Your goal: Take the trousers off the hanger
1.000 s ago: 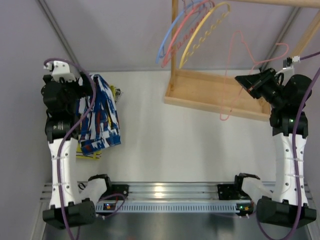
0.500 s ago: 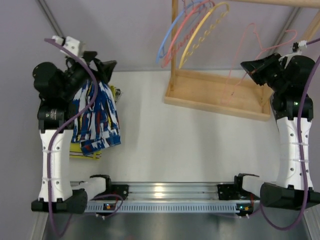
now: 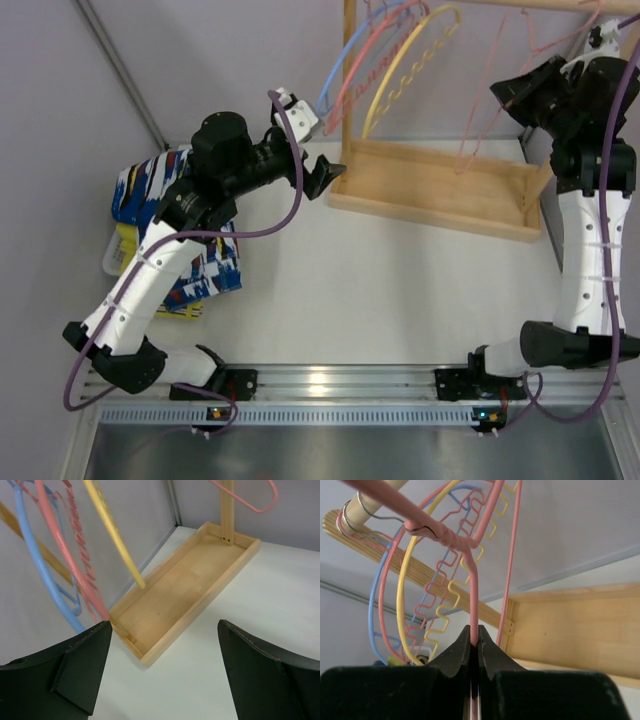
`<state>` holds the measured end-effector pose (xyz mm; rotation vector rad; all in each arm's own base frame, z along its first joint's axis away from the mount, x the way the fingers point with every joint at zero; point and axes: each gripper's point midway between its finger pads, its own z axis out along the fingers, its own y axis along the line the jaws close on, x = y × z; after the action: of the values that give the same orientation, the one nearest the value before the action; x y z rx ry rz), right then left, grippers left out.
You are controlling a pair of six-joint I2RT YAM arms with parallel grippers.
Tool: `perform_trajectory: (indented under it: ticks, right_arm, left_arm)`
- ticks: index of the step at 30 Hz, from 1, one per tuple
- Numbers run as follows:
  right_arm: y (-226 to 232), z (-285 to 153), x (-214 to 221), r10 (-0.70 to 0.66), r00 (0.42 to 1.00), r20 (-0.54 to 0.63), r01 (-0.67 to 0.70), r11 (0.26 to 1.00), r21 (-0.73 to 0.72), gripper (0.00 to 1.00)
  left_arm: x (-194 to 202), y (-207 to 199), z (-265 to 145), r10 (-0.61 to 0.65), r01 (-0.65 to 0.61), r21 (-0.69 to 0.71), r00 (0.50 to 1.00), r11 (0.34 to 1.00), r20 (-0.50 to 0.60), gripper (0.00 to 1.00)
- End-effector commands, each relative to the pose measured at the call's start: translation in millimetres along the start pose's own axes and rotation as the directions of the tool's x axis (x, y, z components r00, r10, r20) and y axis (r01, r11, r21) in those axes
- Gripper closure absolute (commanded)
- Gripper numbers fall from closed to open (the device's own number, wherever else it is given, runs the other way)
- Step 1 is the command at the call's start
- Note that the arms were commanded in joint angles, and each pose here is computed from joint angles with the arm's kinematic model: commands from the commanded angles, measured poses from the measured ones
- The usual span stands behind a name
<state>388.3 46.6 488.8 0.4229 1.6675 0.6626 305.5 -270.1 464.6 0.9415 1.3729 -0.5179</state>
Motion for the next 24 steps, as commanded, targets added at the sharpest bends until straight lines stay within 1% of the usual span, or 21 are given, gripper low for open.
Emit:
perform_trajectory:
  ticks: [1, 2, 4, 5, 7, 8, 12, 22, 24]
  right_arm:
    - [3.2, 8.1, -23.9, -0.123, 0.992, 0.025, 0.123, 0.992, -0.002, 1.0]
    - [-6.7, 20.8, -20.5, -0.122, 0.993, -0.005, 0.122, 0.992, 0.016, 1.0]
    - [-11.2, 24.6, -35.8, -0.145, 0.989, 0.02, 0.145, 0.989, 0.023, 1.0]
    - [-19.2, 34.8, -35.2, -0.141, 0.99, 0.005, 0.141, 0.99, 0.029, 1.0]
    - [-25.2, 36.6, -50.6, -0.15, 0.988, 0.033, 0.149, 0.988, 0.036, 1.0]
    - [-34.7, 45.3, -51.4, -0.148, 0.989, 0.023, 0.147, 0.988, 0.045, 1.0]
    - [-61.0, 54.6, -64.4, -0.156, 0.987, 0.036, 0.152, 0.984, 0.092, 1.0]
    - [-101.0, 79.8, -39.1, -0.158, 0.986, -0.06, 0.165, 0.977, 0.138, 1.0]
    - [-107.6, 82.7, -39.2, -0.153, 0.986, -0.059, 0.161, 0.975, 0.153, 1.0]
  left_arm:
    - [-24.2, -7.1, -10.2, 0.016, -0.015, -0.022, 0.998, 1.0, 0.057, 0.07]
    - [-22.3, -8.9, -10.1, 0.009, -0.008, -0.018, 0.999, 1.0, 0.054, 0.06]
    - [-19.0, -9.8, -13.2, -0.008, 0.009, -0.025, 0.999, 1.0, 0.047, 0.04]
    - [-19.0, -9.8, -14.9, -0.009, 0.011, -0.029, 0.999, 1.0, 0.048, 0.04]
    - [-14.8, -10.1, -16.1, -0.016, 0.017, -0.034, 0.999, 0.999, 0.039, 0.02]
    - [-15.9, -10.3, -19.3, -0.012, 0.013, -0.037, 0.999, 0.999, 0.043, 0.02]
    - [-10.7, -8.3, -21.6, -0.01, 0.011, -0.056, 0.999, 0.998, 0.03, 0.02]
    - [-3.2, -5.5, -27.2, 0.001, 0.0, -0.084, 1.0, 0.996, 0.012, 0.02]
    - [0.0, -4.8, -27.9, 0.001, 0.0, -0.092, 1.0, 0.996, 0.004, 0.02]
